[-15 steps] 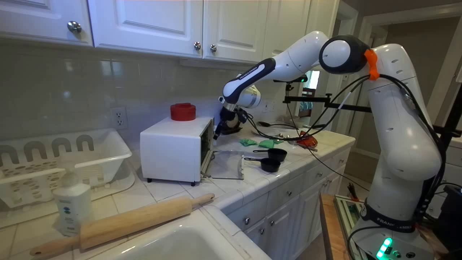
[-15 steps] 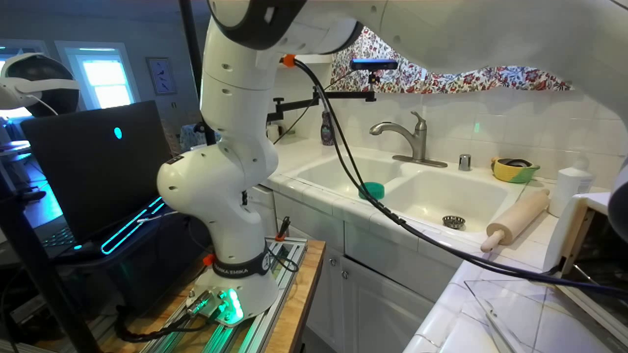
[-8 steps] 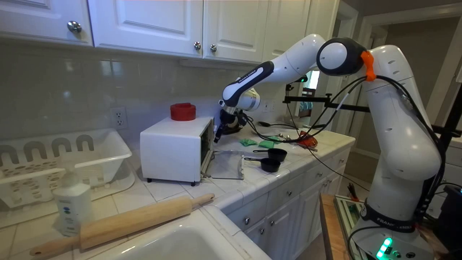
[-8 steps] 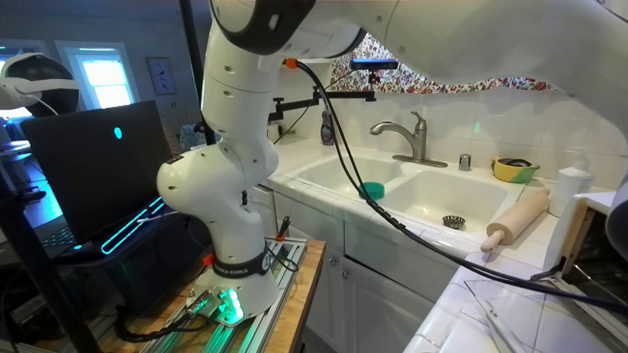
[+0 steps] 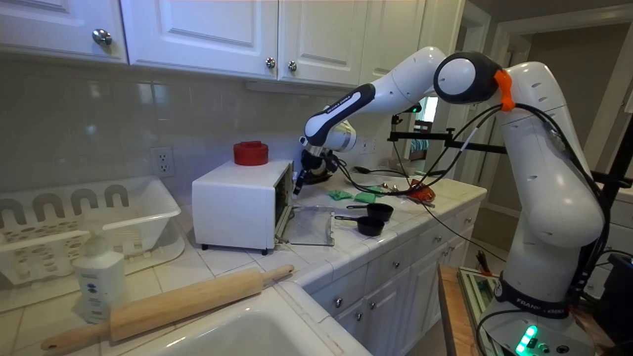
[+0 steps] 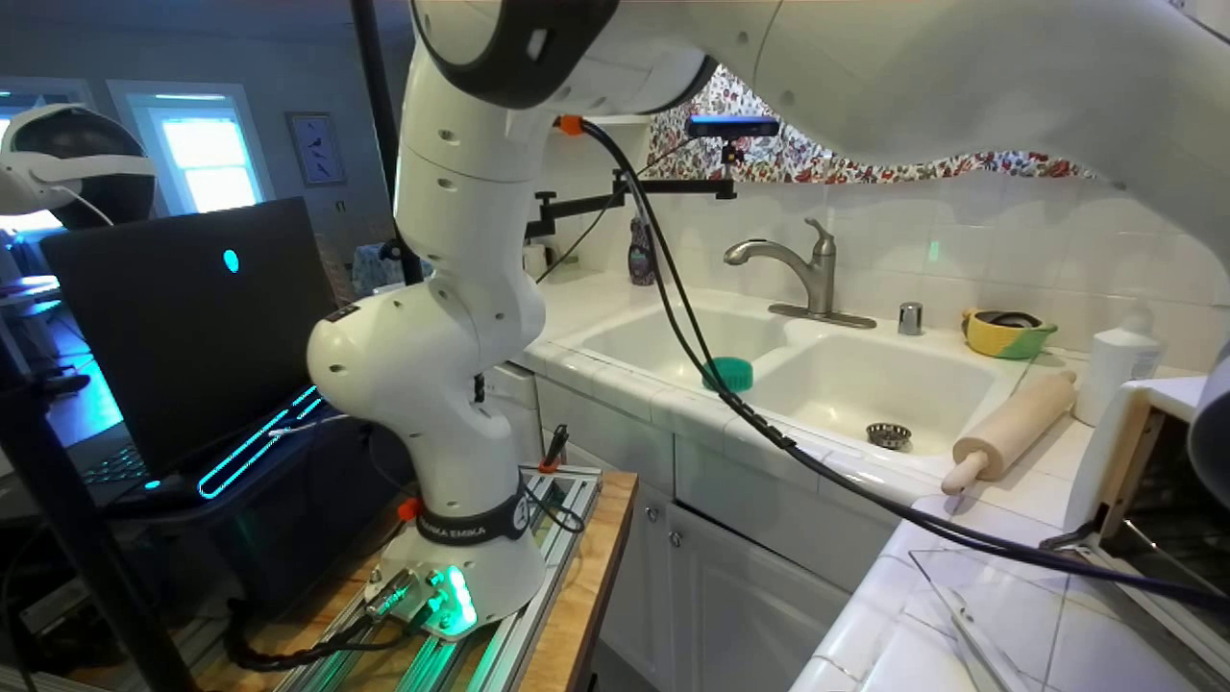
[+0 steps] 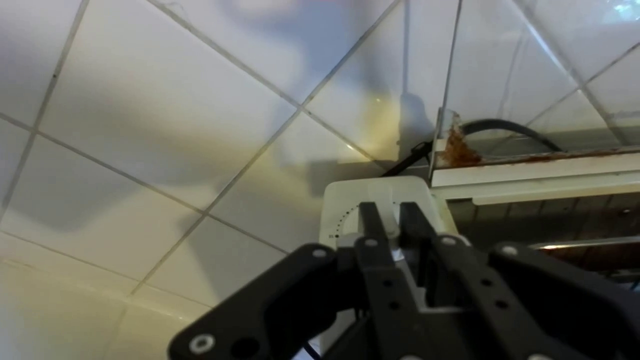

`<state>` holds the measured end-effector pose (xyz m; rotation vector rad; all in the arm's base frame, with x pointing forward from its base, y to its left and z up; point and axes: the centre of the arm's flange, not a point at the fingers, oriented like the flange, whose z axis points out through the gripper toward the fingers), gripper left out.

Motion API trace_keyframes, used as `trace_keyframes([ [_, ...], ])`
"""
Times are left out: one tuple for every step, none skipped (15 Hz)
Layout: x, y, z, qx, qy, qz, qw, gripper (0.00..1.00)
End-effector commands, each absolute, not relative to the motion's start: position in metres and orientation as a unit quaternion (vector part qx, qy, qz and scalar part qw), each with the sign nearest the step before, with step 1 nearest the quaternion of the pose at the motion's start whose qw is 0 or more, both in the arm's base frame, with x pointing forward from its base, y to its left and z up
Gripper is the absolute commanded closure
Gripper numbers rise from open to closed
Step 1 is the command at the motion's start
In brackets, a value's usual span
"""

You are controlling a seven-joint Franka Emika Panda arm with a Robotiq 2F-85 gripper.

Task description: Turn the bottom switch of the oven to the right

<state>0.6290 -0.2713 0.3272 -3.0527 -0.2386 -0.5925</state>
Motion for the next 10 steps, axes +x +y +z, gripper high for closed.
trace_keyframes([
  [0.640, -0.276, 0.324, -0.979, -0.074, -0.192, 0.008, 0.83],
  [0.640, -0.275, 0.324, -0.978, -0.074, -0.193, 0.008, 0.84],
  [0.640, -0.275, 0.325, -0.978, -0.076, -0.192, 0.010, 0.91],
  [0.640, -0.276, 0.325, -0.978, -0.077, -0.191, 0.012, 0.96],
  [0.640, -0.276, 0.326, -0.979, -0.079, -0.189, 0.016, 0.99],
  [0.639, -0.278, 0.327, -0.979, -0.080, -0.187, 0.023, 0.97],
  [0.639, -0.280, 0.328, -0.979, -0.079, -0.185, 0.034, 0.97],
  [0.638, -0.283, 0.328, -0.979, -0.078, -0.185, 0.043, 0.97],
  [0.638, -0.287, 0.329, -0.979, -0.075, -0.184, 0.053, 0.97],
  [0.637, -0.293, 0.330, -0.979, -0.071, -0.181, 0.068, 0.97],
])
